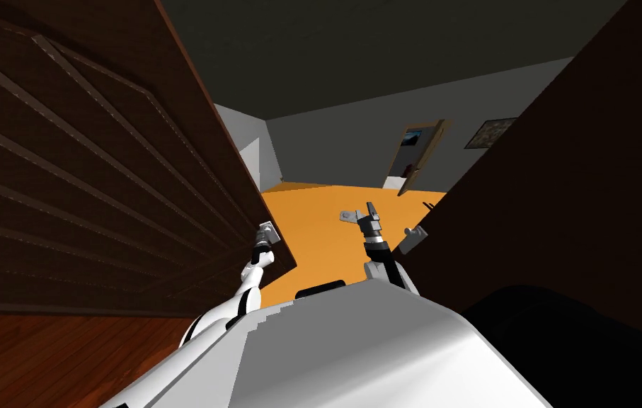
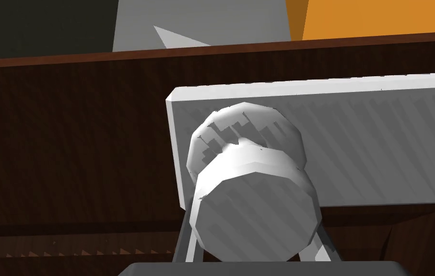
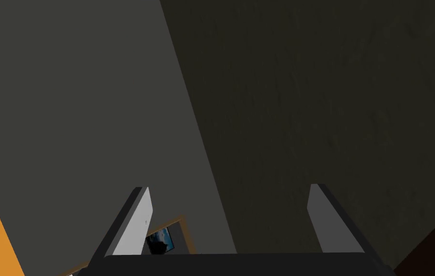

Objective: Push the door open

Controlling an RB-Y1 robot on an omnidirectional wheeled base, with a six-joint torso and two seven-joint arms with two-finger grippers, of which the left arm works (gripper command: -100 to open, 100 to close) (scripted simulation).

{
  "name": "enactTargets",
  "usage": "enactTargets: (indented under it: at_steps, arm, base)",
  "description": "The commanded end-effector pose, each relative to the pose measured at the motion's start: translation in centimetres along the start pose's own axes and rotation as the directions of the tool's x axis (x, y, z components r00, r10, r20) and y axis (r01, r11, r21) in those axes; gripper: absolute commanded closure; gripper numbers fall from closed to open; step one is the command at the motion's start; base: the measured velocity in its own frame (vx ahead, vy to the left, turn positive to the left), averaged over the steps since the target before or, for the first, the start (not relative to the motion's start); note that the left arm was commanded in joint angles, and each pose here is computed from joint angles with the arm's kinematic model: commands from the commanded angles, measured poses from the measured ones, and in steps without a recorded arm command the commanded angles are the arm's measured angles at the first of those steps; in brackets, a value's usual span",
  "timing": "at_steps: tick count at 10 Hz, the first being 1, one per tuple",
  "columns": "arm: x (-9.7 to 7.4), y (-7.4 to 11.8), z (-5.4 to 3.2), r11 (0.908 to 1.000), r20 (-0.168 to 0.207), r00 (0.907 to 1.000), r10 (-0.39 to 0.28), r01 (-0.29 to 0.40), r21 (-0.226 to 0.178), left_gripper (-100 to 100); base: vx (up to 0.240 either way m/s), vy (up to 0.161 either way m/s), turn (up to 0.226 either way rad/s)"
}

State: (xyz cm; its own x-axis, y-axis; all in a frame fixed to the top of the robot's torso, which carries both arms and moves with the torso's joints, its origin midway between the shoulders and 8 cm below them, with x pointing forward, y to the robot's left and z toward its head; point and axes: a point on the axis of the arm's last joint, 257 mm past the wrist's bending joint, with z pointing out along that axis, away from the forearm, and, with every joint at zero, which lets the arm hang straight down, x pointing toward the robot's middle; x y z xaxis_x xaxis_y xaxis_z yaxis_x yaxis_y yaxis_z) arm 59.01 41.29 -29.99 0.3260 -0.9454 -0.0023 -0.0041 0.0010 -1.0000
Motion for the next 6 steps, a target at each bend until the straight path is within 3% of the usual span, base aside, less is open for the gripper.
enactTargets:
  at_steps: [1,2,3,5,6]
  arm:
    - [-1.0,-0.2,0.19,1.0000,0.010,0.9999,0.002,-0.002,0.002,100]
    - [-1.1,-0.2,0.22,1.0000,0.012,0.9999,0.002,-0.002,0.002,100]
    - [1.3,-0.2,-0.06,0.9999,-0.011,0.9999,0.010,-0.010,0.004,-100]
    - [1.3,-0.2,-0.06,0.9999,-0.011,0.9999,0.010,-0.010,0.004,-100]
    - [3.2,-0.3,-0.22,0.9999,-0.029,0.9995,0.015,-0.015,0.007,-100]
  base:
    - [0.146,-0.020,0.170]
    - [0.178,-0.073,0.218]
    - [0.019,0.008,0.189]
    - [-0.085,0.051,0.023]
    - [-0.099,0.035,0.127]
